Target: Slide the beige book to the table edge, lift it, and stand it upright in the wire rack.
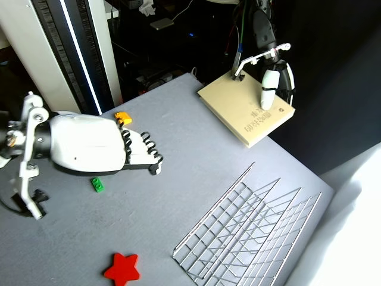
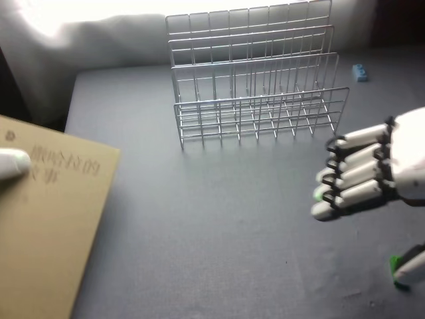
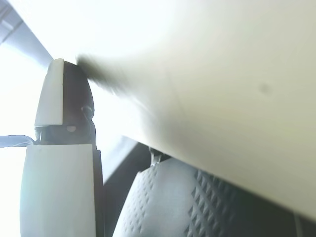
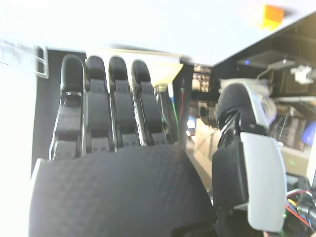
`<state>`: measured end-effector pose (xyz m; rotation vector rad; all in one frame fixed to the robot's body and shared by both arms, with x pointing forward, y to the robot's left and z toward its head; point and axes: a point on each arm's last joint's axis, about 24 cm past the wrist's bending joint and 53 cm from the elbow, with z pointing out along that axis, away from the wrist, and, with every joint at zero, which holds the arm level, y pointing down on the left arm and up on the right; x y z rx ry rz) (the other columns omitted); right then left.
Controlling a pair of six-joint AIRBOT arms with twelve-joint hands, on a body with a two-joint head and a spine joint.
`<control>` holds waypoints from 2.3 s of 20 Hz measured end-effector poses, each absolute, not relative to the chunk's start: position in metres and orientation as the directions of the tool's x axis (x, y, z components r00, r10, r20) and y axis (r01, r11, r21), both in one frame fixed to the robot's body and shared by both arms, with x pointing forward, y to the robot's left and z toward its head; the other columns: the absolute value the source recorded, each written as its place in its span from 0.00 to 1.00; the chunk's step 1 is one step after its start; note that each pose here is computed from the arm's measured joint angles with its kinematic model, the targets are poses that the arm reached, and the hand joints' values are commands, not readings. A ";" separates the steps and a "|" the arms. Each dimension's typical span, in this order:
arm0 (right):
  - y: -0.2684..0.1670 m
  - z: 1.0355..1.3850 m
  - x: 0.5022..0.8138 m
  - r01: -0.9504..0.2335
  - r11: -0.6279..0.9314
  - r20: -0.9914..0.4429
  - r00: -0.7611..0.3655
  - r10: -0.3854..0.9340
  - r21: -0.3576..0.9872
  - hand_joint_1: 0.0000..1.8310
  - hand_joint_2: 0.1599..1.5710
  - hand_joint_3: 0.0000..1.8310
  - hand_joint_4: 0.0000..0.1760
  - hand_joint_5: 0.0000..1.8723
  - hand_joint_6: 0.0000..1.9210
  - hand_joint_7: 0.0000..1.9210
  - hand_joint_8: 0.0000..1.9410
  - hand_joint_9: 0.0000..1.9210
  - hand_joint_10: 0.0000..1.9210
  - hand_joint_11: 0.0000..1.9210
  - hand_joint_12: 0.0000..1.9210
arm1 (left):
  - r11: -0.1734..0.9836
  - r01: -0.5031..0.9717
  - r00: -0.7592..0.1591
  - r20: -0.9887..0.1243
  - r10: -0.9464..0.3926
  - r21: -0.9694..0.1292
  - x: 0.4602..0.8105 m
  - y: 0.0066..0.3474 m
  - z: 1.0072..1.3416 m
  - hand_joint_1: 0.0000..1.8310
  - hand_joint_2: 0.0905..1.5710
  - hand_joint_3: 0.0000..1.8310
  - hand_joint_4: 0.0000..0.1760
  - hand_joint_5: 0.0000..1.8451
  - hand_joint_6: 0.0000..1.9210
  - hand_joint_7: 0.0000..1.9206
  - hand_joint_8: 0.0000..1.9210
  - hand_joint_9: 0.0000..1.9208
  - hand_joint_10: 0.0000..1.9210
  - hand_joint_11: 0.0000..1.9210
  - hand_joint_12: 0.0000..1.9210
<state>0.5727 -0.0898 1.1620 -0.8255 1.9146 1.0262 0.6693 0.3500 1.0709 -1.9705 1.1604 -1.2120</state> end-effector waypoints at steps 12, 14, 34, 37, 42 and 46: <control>-0.157 1.158 0.583 -0.696 0.606 -0.824 -0.555 -0.115 0.385 0.06 0.69 0.00 0.00 0.15 0.00 0.16 0.00 0.16 0.00 0.00 0.48 | -0.583 0.061 0.095 0.586 -0.805 -0.810 0.693 0.381 1.184 0.80 0.78 0.00 0.00 0.36 0.71 0.27 0.75 0.31 0.78 0.39 0.84; -0.163 1.162 0.582 -0.672 0.612 -0.811 -0.579 -0.082 0.418 0.06 0.69 0.00 0.00 0.15 0.00 0.15 0.00 0.15 0.00 0.00 0.47 | -0.583 0.144 0.029 0.593 -0.805 -0.799 0.692 0.380 1.209 0.81 0.75 0.00 0.00 0.41 0.65 0.32 0.71 0.36 0.74 0.43 0.81; -0.231 1.170 0.622 -0.431 0.814 -0.814 -0.574 0.087 0.390 0.09 0.68 0.00 0.00 0.18 0.01 0.18 0.01 0.18 0.01 0.02 0.50 | -0.707 0.479 -0.406 0.583 -0.704 -0.521 0.662 0.368 1.336 0.81 0.74 0.00 0.00 0.42 0.66 0.33 0.70 0.36 0.74 0.44 0.78; -0.229 1.167 0.615 -0.470 0.804 -0.818 -0.574 0.034 0.363 0.08 0.68 0.00 0.00 0.16 0.00 0.17 0.00 0.17 0.00 0.00 0.50 | -0.703 0.536 -0.487 0.509 -0.709 -0.467 0.657 0.364 1.361 0.81 0.74 0.00 0.00 0.43 0.65 0.34 0.68 0.38 0.72 0.45 0.77; -0.219 1.163 0.607 -0.501 0.791 -0.818 -0.575 0.000 0.352 0.08 0.68 0.00 0.00 0.17 0.00 0.17 0.00 0.18 0.00 0.01 0.50 | -0.752 0.478 -0.594 0.464 -0.657 -0.453 0.668 0.313 1.359 0.81 0.75 0.00 0.00 0.42 0.66 0.32 0.71 0.36 0.75 0.45 0.77; -0.230 1.166 0.616 -0.460 0.819 -0.827 -0.562 0.030 0.343 0.07 0.69 0.00 0.00 0.16 0.00 0.17 0.00 0.17 0.00 0.00 0.50 | -0.787 0.440 -0.655 0.445 -0.611 -0.433 0.670 0.279 1.358 0.81 0.73 0.00 0.00 0.43 0.64 0.34 0.68 0.38 0.71 0.47 0.75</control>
